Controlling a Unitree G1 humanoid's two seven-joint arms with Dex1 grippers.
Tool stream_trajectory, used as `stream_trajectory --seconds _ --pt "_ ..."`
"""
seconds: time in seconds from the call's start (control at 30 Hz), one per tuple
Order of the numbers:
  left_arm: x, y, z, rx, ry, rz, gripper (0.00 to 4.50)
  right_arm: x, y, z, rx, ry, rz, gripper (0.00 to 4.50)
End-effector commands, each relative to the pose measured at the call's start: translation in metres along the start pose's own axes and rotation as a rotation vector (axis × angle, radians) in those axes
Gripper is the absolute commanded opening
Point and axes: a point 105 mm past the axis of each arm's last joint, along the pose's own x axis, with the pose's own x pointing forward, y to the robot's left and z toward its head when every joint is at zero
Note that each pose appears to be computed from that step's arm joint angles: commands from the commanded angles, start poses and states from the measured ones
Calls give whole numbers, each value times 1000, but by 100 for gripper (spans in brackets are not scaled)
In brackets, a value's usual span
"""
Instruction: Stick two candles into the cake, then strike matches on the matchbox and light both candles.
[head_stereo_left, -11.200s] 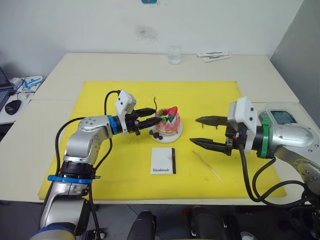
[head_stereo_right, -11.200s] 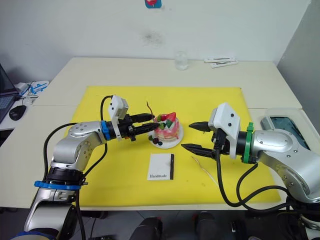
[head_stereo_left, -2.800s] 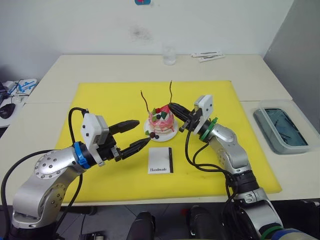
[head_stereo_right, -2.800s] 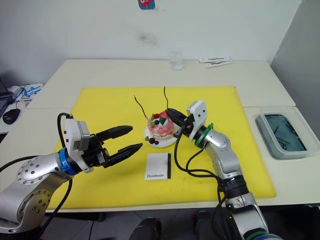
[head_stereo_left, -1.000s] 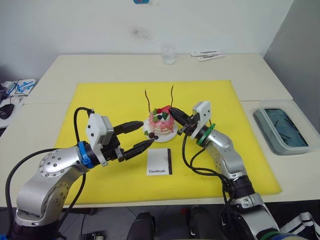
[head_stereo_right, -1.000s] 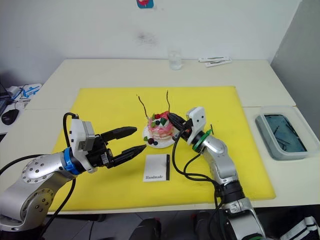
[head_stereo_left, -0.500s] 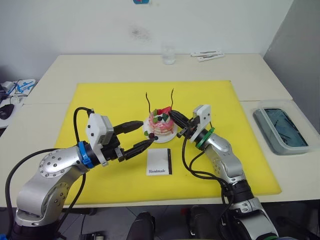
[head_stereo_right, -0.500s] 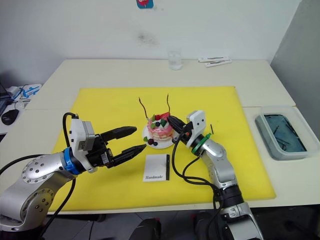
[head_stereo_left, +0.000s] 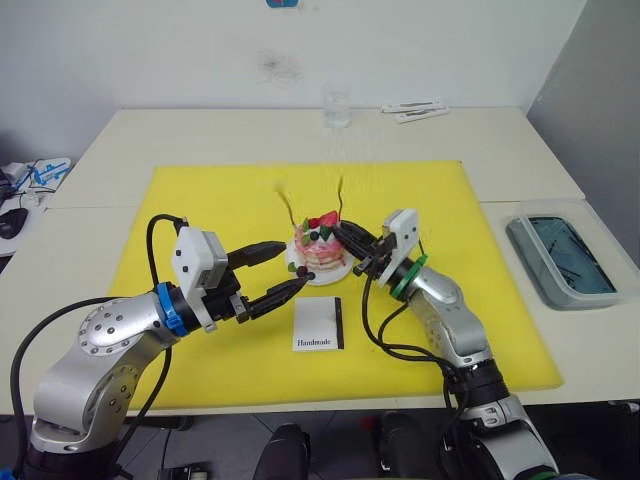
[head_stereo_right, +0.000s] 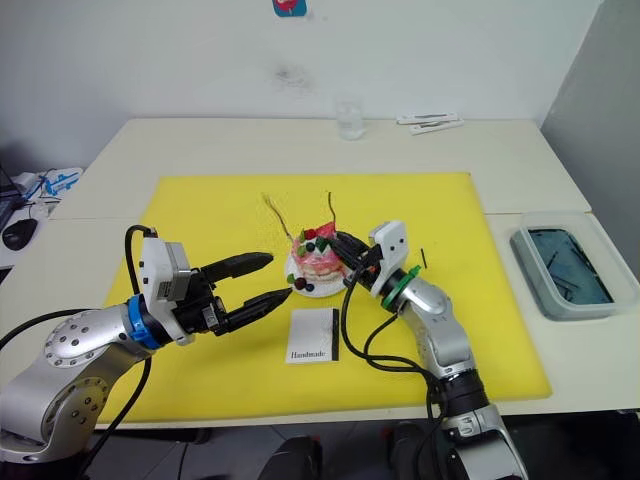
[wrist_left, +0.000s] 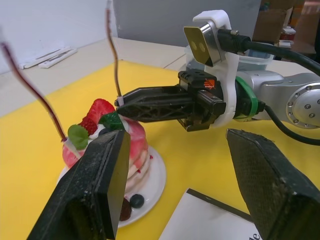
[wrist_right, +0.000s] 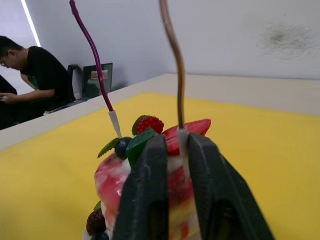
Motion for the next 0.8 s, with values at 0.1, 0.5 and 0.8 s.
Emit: stream_trajectory --seconds 0.1,0.5,0.8 --pt "2 -7 6 35 -16 -29 343 2 9 23 -63 -58 53 238" --pt "-1 -6 6 20 -15 -29 343 -23 7 43 -73 -38 89 238" --pt "-21 -4 -9 95 99 -60 359 -78 12 56 -191 105 162 240"
